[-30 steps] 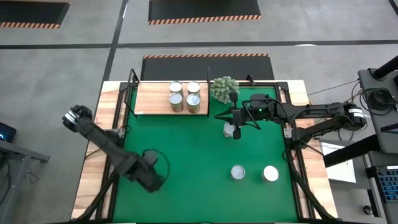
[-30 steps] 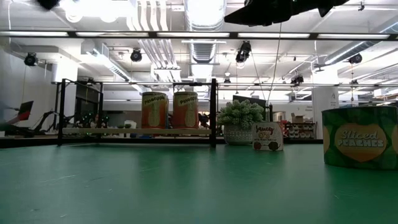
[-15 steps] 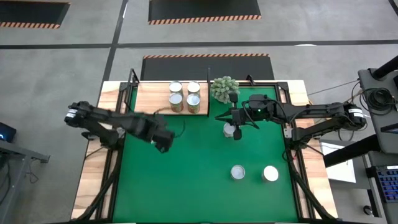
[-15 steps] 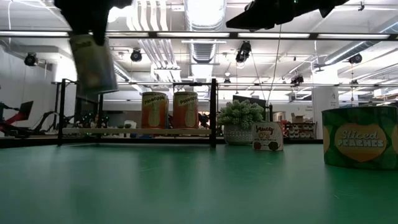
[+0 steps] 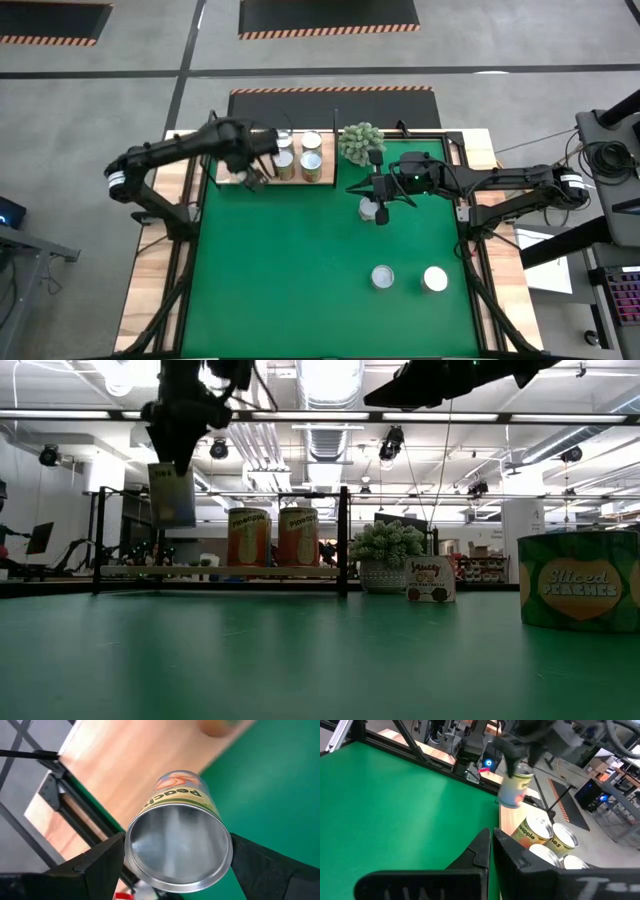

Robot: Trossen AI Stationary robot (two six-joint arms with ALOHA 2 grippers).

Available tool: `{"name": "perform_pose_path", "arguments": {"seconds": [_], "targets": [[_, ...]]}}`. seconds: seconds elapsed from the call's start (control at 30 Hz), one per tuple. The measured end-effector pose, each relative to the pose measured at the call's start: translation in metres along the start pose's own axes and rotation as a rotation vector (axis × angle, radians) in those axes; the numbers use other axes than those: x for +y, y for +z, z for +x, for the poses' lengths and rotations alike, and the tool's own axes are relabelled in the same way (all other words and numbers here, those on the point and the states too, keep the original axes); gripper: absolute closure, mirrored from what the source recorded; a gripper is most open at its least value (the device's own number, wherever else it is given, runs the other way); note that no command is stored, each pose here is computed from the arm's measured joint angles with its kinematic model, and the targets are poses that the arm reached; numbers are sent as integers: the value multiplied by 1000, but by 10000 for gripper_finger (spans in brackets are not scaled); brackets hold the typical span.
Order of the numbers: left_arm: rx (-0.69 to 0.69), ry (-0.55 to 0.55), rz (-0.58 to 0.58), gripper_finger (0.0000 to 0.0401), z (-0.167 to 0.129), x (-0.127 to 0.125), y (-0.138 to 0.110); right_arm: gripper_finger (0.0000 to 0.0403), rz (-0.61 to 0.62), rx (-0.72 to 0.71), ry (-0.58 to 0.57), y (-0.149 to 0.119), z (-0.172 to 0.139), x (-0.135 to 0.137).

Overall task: Pick and place cans onto a shelf
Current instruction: Put the canned peaches on the shelf

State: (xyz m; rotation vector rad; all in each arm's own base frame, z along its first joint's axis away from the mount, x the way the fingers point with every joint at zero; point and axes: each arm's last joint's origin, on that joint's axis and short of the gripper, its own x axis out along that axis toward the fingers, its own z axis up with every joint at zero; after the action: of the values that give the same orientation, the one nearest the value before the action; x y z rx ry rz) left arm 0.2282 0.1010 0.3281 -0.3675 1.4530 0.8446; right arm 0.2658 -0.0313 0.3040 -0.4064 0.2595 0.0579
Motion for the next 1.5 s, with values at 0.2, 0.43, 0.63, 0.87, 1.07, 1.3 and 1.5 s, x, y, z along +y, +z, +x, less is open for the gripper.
{"name": "perform_pose_path", "arguments": {"seconds": [0.2,0.43,0.63,0.87,1.07,1.3,1.5], "targets": [[43,-15,-60,93,27,36,14,394,1,23,11,-2,0,1],[122,-17,-128,93,55,59,13,394,-1,23,10,-2,0,1],[159,-11,-134,93,68,64,9,394,-2,23,10,-2,0,1],[154,-10,-135,80,75,63,9,394,-1,23,10,-2,0,1],[140,-3,-133,62,75,63,10,394,2,24,10,-2,0,1],[134,22,-131,59,74,63,11,394,1,26,12,-3,0,1],[112,20,-137,58,64,66,13,394,1,29,13,-3,0,1]]}}
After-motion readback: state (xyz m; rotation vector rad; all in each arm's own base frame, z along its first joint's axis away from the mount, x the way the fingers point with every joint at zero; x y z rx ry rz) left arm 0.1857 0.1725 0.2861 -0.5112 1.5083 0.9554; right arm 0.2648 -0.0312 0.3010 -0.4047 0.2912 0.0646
